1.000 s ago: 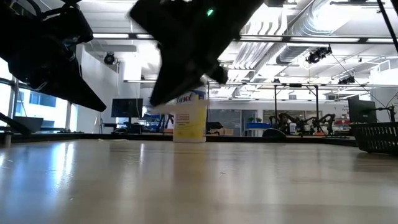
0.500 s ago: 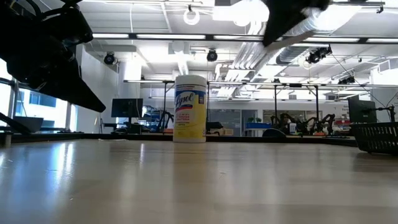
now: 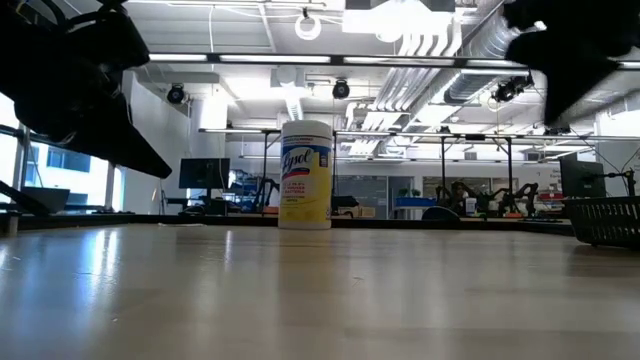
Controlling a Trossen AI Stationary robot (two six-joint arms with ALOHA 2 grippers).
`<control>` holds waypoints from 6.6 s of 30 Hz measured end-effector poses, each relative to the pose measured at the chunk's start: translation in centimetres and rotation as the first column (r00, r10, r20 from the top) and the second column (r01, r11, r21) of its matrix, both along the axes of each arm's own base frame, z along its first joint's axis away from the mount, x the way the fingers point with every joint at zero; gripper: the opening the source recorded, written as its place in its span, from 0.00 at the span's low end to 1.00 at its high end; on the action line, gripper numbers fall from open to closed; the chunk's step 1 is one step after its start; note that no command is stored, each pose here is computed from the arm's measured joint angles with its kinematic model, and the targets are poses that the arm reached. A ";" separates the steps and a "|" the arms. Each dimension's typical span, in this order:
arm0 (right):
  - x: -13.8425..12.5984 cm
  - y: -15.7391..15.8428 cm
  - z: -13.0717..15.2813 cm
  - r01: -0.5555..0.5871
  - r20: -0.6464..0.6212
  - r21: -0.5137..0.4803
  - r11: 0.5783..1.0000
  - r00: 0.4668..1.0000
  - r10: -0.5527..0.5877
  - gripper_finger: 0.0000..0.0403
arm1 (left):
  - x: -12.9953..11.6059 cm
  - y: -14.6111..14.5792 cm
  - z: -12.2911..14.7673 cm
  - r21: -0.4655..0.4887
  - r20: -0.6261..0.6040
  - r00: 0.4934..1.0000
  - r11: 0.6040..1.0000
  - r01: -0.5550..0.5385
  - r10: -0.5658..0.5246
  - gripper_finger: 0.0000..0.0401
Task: Pick & Place First Aid Supplies
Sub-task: Put the white bandage pad into the right black bin
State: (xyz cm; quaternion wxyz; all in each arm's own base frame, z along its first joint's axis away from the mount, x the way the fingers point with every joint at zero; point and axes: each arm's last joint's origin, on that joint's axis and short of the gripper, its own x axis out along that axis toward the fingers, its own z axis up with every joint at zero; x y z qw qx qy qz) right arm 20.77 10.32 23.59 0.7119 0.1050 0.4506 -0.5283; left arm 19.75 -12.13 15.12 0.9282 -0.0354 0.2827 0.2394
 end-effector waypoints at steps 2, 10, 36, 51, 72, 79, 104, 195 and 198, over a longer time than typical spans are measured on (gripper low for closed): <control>-1.9 -1.1 -0.7 0.072 -0.009 0.045 0.996 0.997 -0.072 0.00 | 0.0 0.0 0.0 0.018 -0.002 1.000 1.000 0.004 -0.004 0.30; -6.5 -3.6 -4.4 0.147 0.072 0.196 0.970 0.984 -0.164 0.00 | 0.1 0.0 0.1 0.042 -0.002 1.000 0.999 0.013 -0.013 0.30; -2.7 -7.3 -7.3 0.265 -0.183 0.270 0.926 0.958 -0.220 0.01 | 0.2 -0.1 0.1 0.017 0.006 1.000 1.000 0.021 -0.021 0.30; -0.7 -7.0 -1.1 0.238 -0.174 0.212 0.948 0.964 -0.203 0.26 | 0.2 -0.1 0.2 0.016 0.020 1.000 1.000 0.005 -0.005 0.30; 6.7 -3.6 -4.9 -0.568 0.674 -0.137 0.812 0.548 0.496 0.18 | 2.7 10.6 -1.2 -0.090 -0.074 0.847 0.842 -0.532 0.527 0.30; 6.1 -2.6 -5.2 -0.572 0.654 -0.160 0.804 0.549 0.521 0.15 | 2.3 17.3 -1.0 -0.045 -0.096 0.693 0.692 -0.720 0.715 0.30; 5.7 -1.4 -5.1 -0.593 0.604 -0.229 0.772 0.536 0.590 0.07 | -0.8 28.6 -4.0 -0.056 -0.115 0.372 0.368 -0.928 0.921 0.21; 19.7 0.8 -13.2 -0.972 0.263 0.050 0.229 0.234 0.936 0.10 | 7.4 2.7 -0.4 -0.098 0.004 0.762 0.758 0.645 -0.648 0.01; 19.6 0.8 -13.3 -0.971 0.257 0.052 0.231 0.237 0.937 0.05 | 6.3 1.7 1.5 -0.054 0.041 0.743 0.741 0.669 -0.668 0.01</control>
